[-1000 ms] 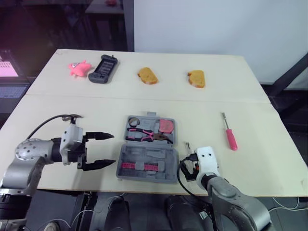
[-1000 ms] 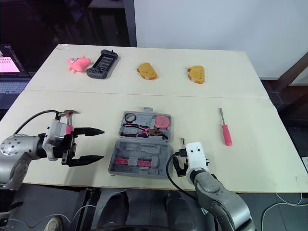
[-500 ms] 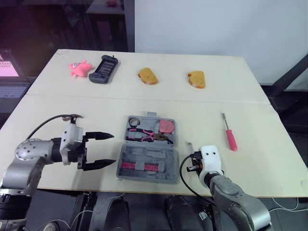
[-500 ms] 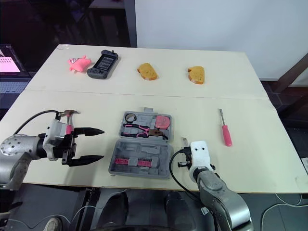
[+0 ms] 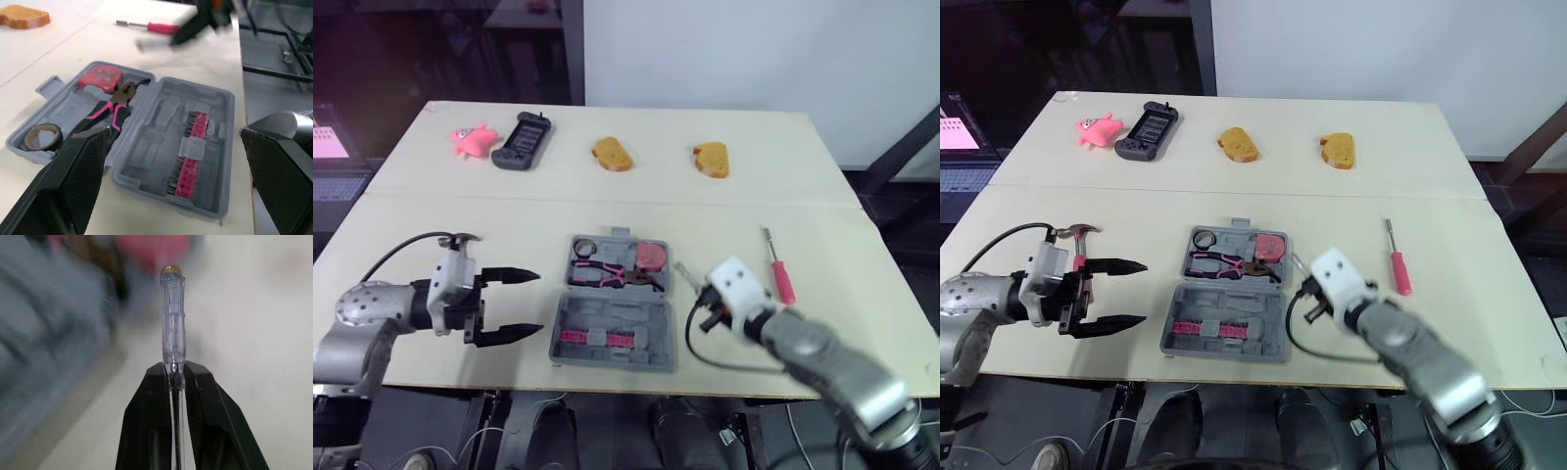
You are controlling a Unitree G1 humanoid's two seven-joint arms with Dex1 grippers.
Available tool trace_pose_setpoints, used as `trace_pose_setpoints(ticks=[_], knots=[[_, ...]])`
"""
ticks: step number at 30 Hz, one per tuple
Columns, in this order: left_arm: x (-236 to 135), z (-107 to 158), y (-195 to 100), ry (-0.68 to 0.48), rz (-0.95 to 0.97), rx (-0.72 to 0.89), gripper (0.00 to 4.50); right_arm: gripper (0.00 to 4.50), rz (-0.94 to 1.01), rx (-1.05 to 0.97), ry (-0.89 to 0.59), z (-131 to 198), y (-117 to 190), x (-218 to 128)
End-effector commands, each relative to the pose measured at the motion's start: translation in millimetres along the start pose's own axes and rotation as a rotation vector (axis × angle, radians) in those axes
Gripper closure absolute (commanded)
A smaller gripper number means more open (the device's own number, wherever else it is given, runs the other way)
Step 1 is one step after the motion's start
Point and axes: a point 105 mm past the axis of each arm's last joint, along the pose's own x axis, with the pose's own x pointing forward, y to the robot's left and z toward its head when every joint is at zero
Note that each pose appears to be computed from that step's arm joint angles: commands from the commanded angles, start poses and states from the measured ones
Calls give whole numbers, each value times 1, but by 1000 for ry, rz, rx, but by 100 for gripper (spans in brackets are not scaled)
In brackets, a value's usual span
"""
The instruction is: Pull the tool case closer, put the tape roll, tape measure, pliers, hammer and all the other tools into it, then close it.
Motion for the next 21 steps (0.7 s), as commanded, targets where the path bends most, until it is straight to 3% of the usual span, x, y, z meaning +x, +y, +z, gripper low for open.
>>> trace_pose_setpoints(ticks=[1, 7, 14, 21], knots=[[-11, 4, 5, -18, 12, 41, 0, 437, 369, -127, 55, 35, 31, -10], [-13, -4, 9, -11, 5, 42, 0, 437, 592, -194, 217, 68, 55, 6], [-14, -6, 6, -2, 3, 52, 0, 437, 533, -265, 298, 81, 78, 56], [-14, -7, 1, -1, 7, 43, 0, 437, 499, -284, 338, 84, 85, 69]])
